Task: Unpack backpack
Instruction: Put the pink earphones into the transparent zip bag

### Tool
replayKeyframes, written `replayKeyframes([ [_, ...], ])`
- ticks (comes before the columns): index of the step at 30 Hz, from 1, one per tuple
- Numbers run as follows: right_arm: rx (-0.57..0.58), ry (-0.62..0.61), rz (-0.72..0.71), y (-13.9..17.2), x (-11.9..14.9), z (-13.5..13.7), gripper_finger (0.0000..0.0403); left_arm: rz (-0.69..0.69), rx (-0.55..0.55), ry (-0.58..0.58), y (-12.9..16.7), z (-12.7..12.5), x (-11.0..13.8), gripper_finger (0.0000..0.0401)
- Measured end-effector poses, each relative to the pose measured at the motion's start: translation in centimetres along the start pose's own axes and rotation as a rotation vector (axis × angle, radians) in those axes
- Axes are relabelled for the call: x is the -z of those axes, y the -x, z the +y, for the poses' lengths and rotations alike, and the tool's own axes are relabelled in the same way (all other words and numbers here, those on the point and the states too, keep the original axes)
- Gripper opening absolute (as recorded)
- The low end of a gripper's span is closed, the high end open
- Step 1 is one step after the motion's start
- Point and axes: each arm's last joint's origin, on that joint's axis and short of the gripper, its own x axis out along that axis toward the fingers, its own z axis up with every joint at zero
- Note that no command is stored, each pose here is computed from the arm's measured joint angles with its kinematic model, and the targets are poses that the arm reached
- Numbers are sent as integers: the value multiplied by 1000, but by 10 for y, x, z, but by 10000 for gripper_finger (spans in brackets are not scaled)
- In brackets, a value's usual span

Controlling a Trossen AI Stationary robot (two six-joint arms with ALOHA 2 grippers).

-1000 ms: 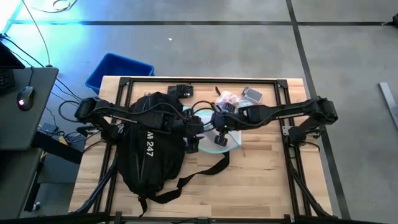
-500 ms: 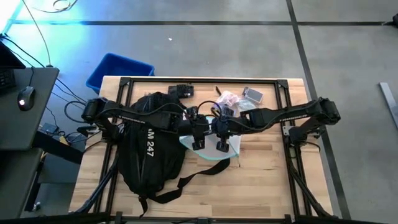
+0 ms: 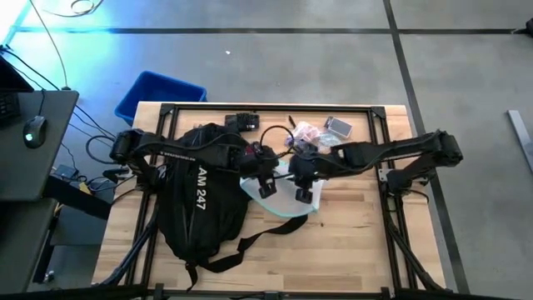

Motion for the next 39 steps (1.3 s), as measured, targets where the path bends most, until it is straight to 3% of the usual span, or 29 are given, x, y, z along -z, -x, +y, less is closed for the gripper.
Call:
replayKeyframes([
  [6,237,-3,24,48,14,-33,226,157,8,271,16,0,-1,0],
  [10,300,12,30,57,26,-57,257,189,40,375,27,-5,-6,0],
  [16,200,-128,-53,11,71,-99,246,197,47,379,26,-7,-6,0],
  [21,219,-316,-85,-27,95,-140,230,180,46,349,23,0,-9,0],
  [27,246,-196,-6,-71,99,-175,198,181,59,345,19,14,-15,0],
  [33,282,-243,101,-109,101,-203,176,183,53,351,15,28,-19,0],
  [39,256,-270,232,-137,110,-213,173,182,49,348,14,33,-20,0],
])
